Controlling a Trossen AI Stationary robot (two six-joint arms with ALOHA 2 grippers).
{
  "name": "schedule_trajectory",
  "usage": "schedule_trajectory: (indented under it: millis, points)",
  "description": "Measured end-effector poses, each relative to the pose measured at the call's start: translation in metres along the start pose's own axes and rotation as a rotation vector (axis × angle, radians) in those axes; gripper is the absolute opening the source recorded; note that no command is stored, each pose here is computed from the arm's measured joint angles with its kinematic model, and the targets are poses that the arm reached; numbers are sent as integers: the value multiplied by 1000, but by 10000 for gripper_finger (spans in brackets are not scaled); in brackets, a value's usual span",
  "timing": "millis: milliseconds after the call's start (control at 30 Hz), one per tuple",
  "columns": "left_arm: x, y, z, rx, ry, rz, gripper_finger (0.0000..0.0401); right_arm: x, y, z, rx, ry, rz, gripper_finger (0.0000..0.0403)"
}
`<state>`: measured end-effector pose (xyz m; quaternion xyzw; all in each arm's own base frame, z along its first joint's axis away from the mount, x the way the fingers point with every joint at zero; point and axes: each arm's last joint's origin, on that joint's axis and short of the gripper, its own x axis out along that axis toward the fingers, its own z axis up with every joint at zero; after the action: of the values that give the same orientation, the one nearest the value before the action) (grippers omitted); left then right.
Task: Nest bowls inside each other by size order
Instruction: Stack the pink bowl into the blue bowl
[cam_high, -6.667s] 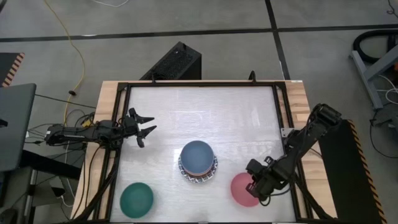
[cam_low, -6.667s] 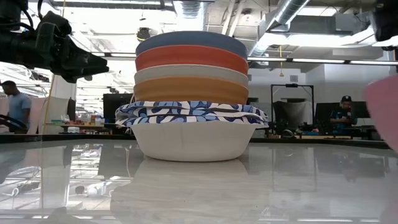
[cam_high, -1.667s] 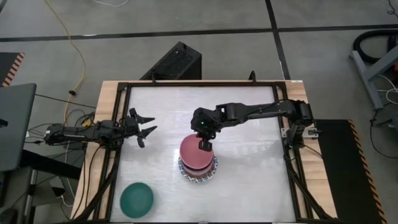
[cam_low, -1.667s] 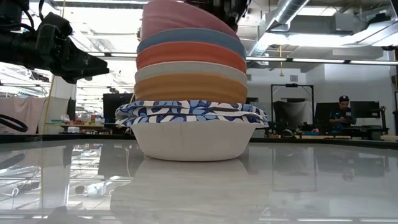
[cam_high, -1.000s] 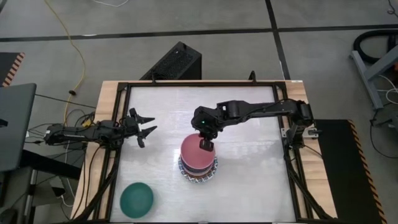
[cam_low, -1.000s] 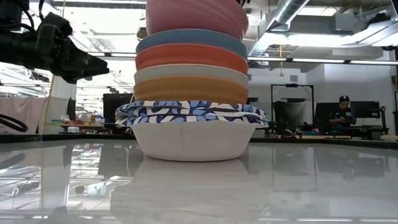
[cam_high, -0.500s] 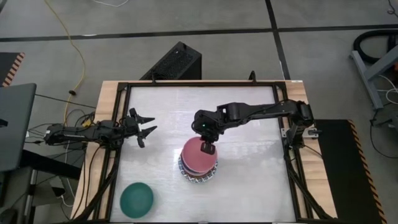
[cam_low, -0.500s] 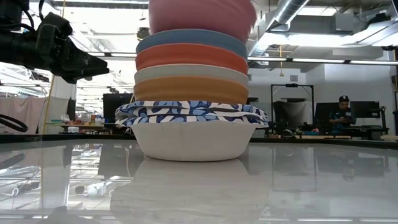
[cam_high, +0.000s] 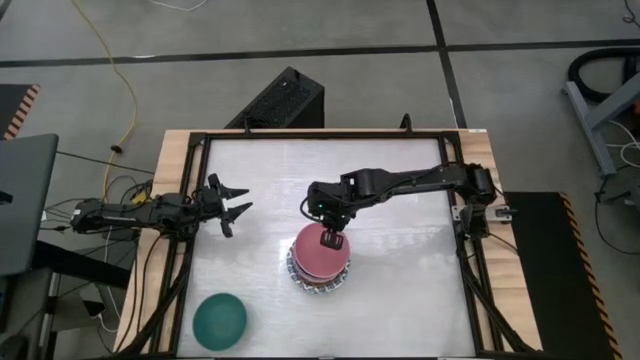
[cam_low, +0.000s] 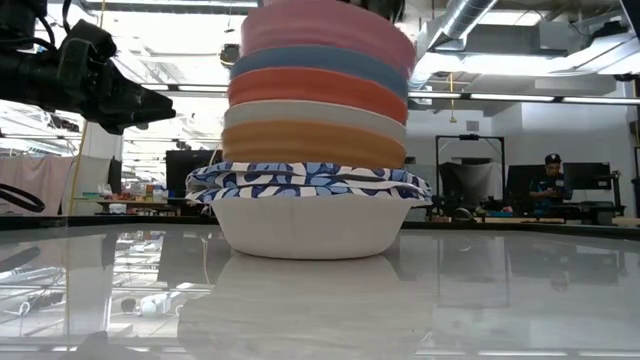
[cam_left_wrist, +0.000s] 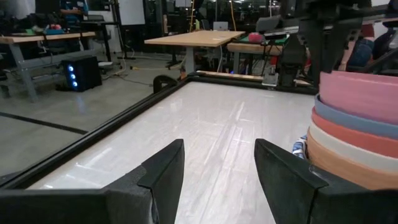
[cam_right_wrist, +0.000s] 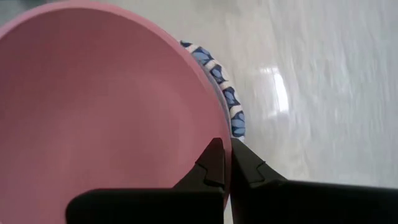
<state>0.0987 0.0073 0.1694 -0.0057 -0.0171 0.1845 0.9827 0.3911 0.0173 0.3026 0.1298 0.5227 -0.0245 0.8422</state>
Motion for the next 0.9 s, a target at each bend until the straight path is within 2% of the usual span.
schedule_trajectory:
  millis: [300,600,900]
  points:
    - [0,0,0,1,2,0,185,-1,3,11,-23,-4,-11,11]
    - [0,0,0,1,2,0,185,14,1,8,14,95,-43,11]
    - [0,0,0,1,2,0,185,17,0,11,15,68,-44,41]
